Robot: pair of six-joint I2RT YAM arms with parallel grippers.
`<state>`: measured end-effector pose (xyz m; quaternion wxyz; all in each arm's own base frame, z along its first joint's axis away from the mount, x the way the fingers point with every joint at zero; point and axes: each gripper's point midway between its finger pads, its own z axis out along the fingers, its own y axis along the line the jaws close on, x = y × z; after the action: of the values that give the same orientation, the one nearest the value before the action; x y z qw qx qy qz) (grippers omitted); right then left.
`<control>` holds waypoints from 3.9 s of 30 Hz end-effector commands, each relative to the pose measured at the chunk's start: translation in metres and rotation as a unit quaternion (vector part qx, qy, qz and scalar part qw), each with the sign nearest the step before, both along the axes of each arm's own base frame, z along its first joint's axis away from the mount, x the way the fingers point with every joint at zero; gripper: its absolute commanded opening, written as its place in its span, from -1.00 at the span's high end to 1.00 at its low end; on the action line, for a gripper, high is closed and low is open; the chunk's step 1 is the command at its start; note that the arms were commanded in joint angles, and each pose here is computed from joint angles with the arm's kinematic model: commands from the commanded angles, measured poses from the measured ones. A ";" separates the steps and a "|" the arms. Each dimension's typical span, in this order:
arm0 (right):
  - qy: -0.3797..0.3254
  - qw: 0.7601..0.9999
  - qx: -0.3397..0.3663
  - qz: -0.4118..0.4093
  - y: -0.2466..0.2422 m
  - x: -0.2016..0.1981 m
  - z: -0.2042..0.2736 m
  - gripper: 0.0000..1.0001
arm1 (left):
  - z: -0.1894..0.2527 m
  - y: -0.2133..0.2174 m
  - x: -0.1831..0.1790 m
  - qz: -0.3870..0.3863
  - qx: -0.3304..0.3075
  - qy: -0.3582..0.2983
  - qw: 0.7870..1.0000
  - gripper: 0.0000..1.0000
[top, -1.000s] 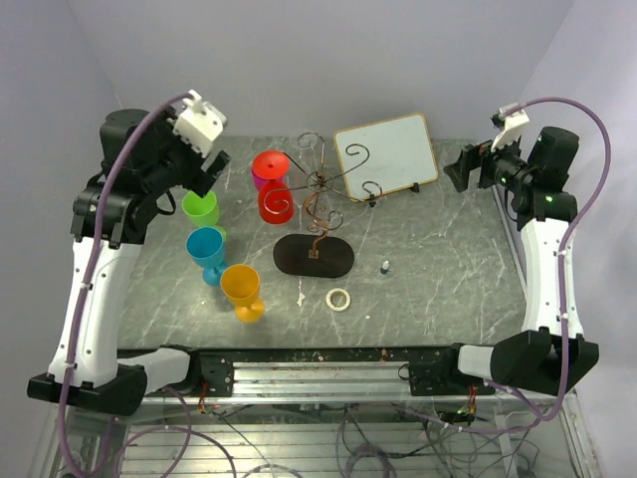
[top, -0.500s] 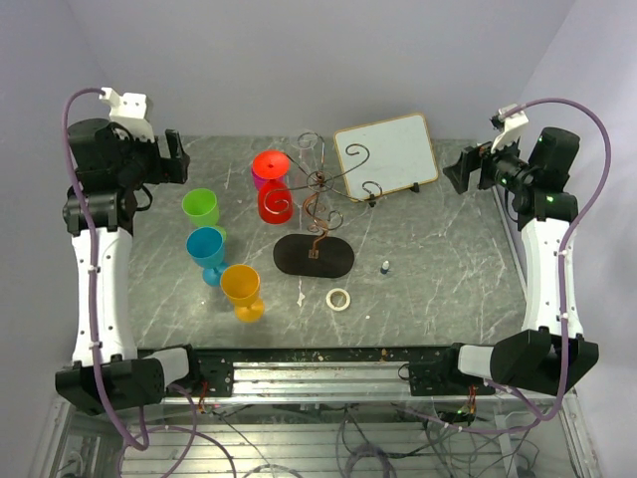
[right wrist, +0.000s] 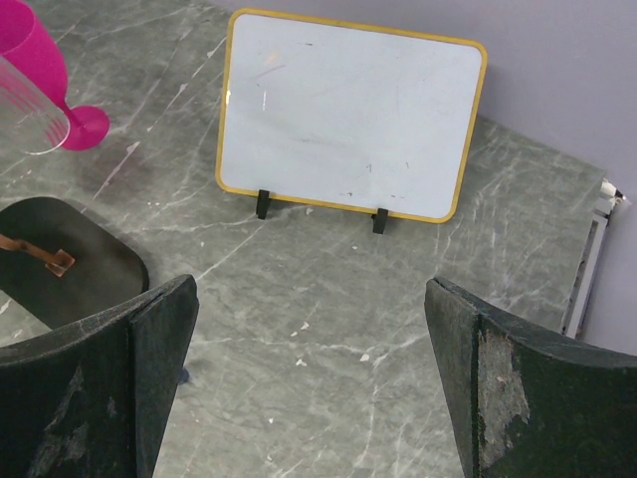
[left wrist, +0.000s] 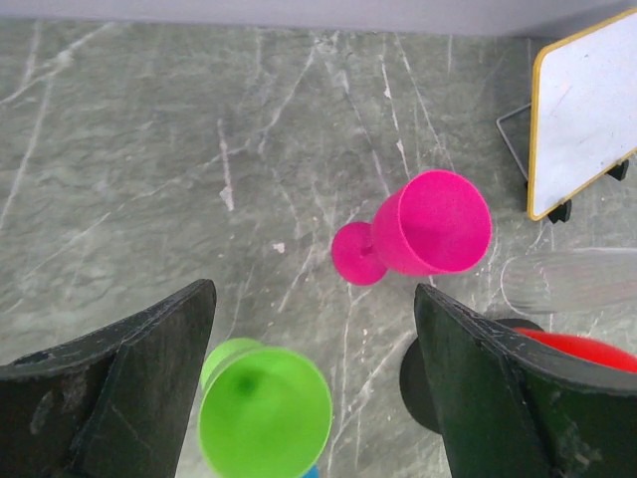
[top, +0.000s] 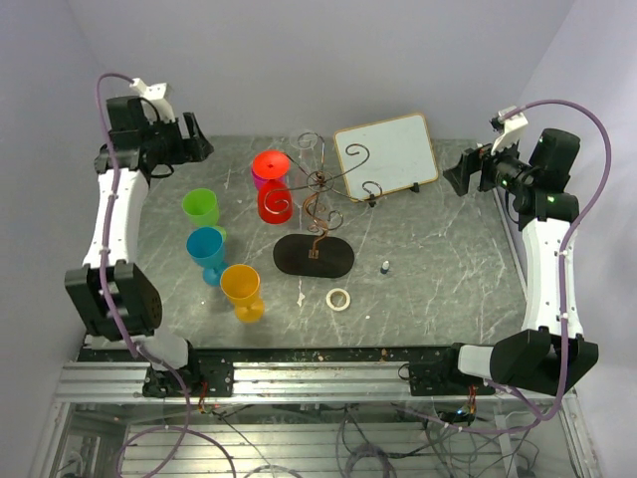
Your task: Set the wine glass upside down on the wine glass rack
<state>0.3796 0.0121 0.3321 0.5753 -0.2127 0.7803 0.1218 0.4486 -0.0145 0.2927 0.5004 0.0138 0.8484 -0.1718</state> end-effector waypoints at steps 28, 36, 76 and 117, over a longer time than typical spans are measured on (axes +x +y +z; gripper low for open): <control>-0.010 1.000 0.009 -0.003 -0.005 -0.008 0.003 -0.97 | -0.095 -0.116 0.081 -0.098 0.075 0.085 0.989 -0.40; -0.008 1.000 0.014 -0.002 -0.005 -0.007 0.001 -0.99 | -0.107 -0.121 0.079 -0.105 0.131 0.081 0.982 -0.17; -0.025 1.000 -0.002 -0.013 -0.012 -0.014 0.011 -1.00 | 0.060 -0.041 0.059 0.018 0.337 -0.119 0.934 0.86; -0.098 0.959 0.207 0.168 0.074 -0.028 0.160 -0.78 | 0.289 -0.188 -0.106 -0.243 -0.285 -0.256 0.891 0.86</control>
<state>0.3685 0.0474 0.4524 0.6561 -0.2180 0.6825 0.2370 0.3570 -0.1895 0.5694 0.6478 0.1000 0.5998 -0.4589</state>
